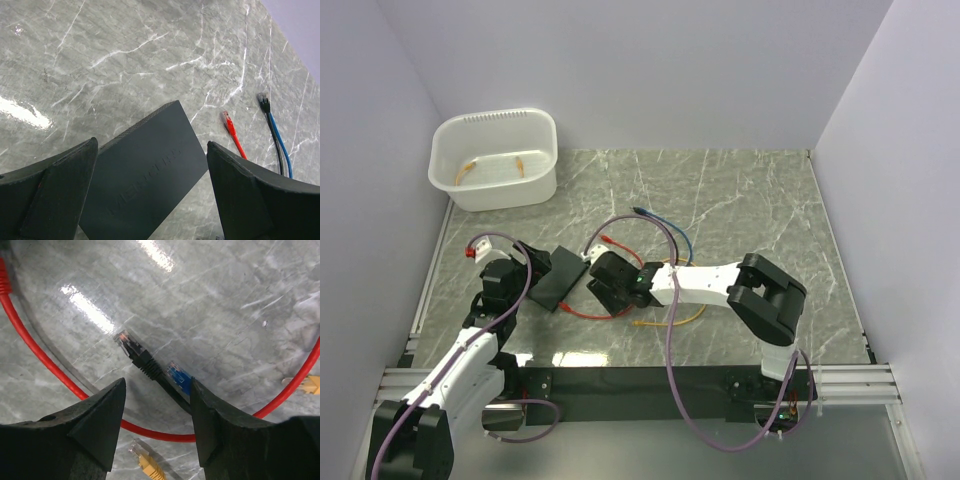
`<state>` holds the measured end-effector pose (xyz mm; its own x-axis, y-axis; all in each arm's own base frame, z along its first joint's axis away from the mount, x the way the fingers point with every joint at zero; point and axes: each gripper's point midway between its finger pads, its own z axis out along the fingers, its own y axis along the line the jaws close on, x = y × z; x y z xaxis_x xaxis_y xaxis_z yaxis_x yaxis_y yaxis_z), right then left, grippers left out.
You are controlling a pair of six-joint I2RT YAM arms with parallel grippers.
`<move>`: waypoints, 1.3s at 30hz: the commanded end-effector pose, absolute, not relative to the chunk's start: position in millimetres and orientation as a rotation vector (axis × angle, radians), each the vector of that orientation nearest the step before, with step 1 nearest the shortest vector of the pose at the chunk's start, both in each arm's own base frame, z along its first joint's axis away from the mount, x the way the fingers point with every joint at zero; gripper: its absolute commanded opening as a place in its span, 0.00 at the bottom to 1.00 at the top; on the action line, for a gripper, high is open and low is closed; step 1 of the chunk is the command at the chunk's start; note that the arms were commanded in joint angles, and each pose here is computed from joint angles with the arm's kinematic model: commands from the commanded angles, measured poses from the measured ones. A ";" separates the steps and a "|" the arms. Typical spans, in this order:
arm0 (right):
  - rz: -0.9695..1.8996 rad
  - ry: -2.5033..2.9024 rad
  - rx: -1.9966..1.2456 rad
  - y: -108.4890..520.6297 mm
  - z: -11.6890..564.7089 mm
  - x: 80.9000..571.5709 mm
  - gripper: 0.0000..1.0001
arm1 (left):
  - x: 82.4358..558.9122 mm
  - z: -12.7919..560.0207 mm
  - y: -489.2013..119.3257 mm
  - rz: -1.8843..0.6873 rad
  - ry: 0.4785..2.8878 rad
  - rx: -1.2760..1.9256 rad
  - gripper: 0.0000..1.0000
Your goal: Insert the plug into the switch port
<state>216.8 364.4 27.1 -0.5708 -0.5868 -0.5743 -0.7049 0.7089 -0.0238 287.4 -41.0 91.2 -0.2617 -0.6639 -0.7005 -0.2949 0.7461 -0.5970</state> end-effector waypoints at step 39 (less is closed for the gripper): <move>0.050 2.182 -1.034 376.7 17.4 234.2 0.04 | 299.1 111.0 -42.5 -0.456 1.803 -0.749 0.95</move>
